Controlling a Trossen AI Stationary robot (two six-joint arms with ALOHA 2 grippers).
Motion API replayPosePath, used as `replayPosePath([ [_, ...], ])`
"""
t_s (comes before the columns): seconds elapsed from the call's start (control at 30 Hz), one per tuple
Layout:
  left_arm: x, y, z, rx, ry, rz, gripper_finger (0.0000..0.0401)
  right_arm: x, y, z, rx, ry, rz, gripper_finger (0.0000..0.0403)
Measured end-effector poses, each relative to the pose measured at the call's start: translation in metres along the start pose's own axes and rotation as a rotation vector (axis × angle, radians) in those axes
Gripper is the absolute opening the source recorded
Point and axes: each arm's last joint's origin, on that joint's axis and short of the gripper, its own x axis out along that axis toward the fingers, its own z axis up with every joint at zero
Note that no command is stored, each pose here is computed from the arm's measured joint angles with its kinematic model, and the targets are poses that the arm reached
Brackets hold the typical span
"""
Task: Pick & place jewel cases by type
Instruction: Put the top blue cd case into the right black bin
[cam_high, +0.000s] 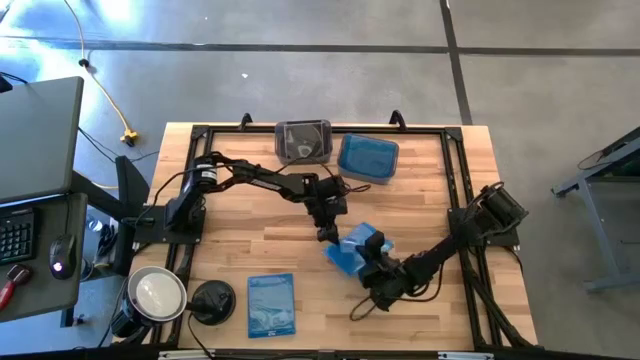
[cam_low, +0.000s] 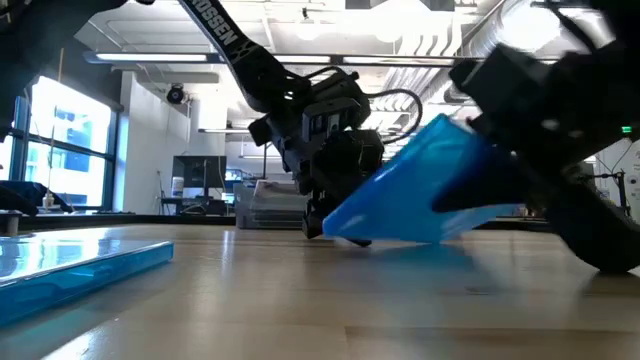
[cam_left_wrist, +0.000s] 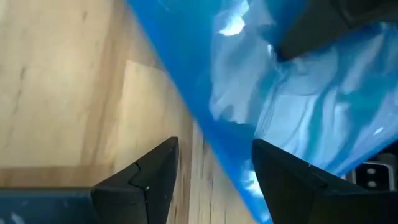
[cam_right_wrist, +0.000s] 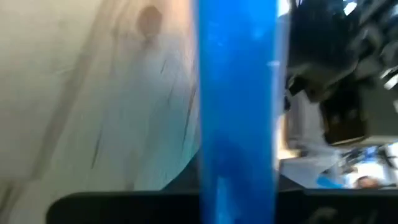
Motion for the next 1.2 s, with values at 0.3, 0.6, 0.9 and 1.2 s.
replayPosePath([
  [0.3, -0.071, 0.019, 0.032, -0.14, 0.121, -0.221, 0.0201, -0.006, -0.018, 0.0, -0.051, 0.022, -0.154, 0.0033],
  [0.6, -0.171, 0.008, 0.08, 0.044, -0.04, 0.028, 0.0201, 0.021, -0.094, -0.01, 0.083, 0.158, -0.232, 0.0019],
  [0.9, -0.279, -0.101, 0.091, 0.358, -0.232, 0.568, 0.0201, 0.024, -0.195, -0.043, 0.229, 0.211, -0.224, 0.0008],
  [1.2, -0.318, -0.162, 0.076, 0.478, -0.435, 0.74, 0.0201, 0.068, -0.265, -0.125, 0.445, 0.27, 0.16, 0.0034],
])
